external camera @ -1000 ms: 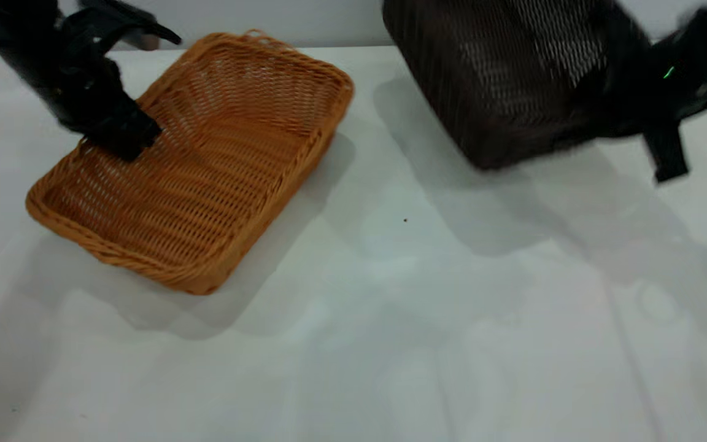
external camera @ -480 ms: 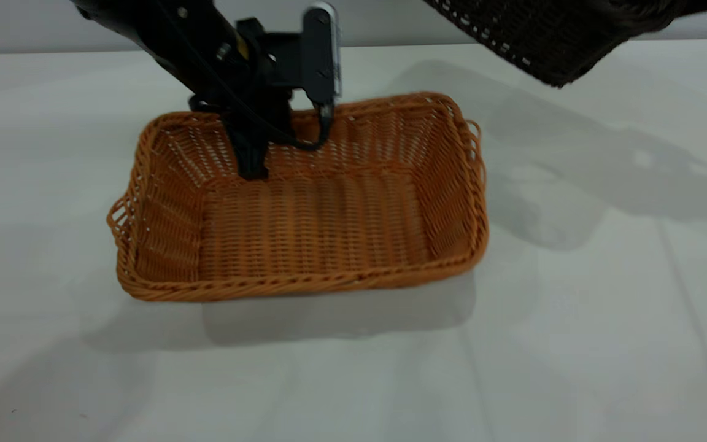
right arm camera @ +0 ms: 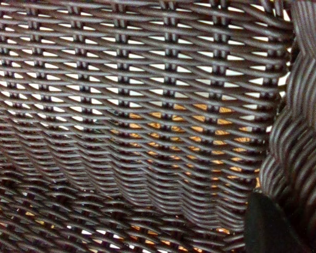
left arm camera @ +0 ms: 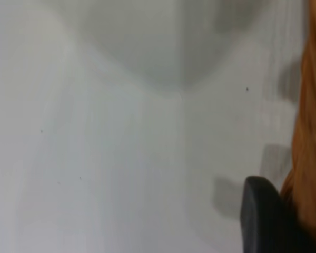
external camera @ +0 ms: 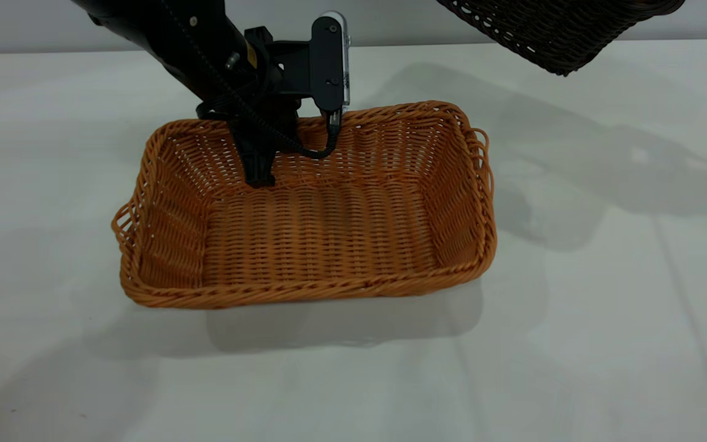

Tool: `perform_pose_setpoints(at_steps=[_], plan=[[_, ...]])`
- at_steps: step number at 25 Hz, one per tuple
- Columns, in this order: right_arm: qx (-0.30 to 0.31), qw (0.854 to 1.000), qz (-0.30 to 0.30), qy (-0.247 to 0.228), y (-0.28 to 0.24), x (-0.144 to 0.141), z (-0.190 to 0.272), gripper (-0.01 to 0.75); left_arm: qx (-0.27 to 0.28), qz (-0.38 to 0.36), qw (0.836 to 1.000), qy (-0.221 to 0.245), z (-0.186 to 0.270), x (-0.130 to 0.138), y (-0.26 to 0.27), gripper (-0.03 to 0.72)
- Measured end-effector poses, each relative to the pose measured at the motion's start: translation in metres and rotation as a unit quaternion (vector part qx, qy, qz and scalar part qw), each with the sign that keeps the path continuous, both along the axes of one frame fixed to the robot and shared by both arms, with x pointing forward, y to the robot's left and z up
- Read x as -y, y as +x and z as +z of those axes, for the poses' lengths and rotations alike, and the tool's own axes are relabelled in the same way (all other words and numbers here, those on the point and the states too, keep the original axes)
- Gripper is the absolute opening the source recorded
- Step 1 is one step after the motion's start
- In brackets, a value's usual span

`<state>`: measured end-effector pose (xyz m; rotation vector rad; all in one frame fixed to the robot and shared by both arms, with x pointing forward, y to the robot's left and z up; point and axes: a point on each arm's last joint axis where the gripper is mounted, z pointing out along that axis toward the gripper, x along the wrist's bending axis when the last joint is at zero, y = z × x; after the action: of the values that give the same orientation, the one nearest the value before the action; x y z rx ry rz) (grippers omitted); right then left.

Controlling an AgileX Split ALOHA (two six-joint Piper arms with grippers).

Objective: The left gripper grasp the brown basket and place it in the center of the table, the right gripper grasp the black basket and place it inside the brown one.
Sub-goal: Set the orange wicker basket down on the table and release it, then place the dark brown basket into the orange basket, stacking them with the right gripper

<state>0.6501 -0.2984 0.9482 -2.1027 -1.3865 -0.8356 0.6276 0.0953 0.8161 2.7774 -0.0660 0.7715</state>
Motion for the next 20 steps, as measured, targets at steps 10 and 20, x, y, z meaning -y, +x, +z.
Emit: perform_pose_setpoints(at_steps=[10,20], plan=[[0.002,1.0,-0.012,0.018,0.001,0.005,0.002,0.09,0.06,-0.014,0.997,-0.044,0.014,0.012,0.004,0.45],[0.024,0.995,-0.071,0.067,0.005,0.03,0.01,0.09,0.126,-0.023,0.989,-0.075,0.147,-0.003,-0.044,0.465]])
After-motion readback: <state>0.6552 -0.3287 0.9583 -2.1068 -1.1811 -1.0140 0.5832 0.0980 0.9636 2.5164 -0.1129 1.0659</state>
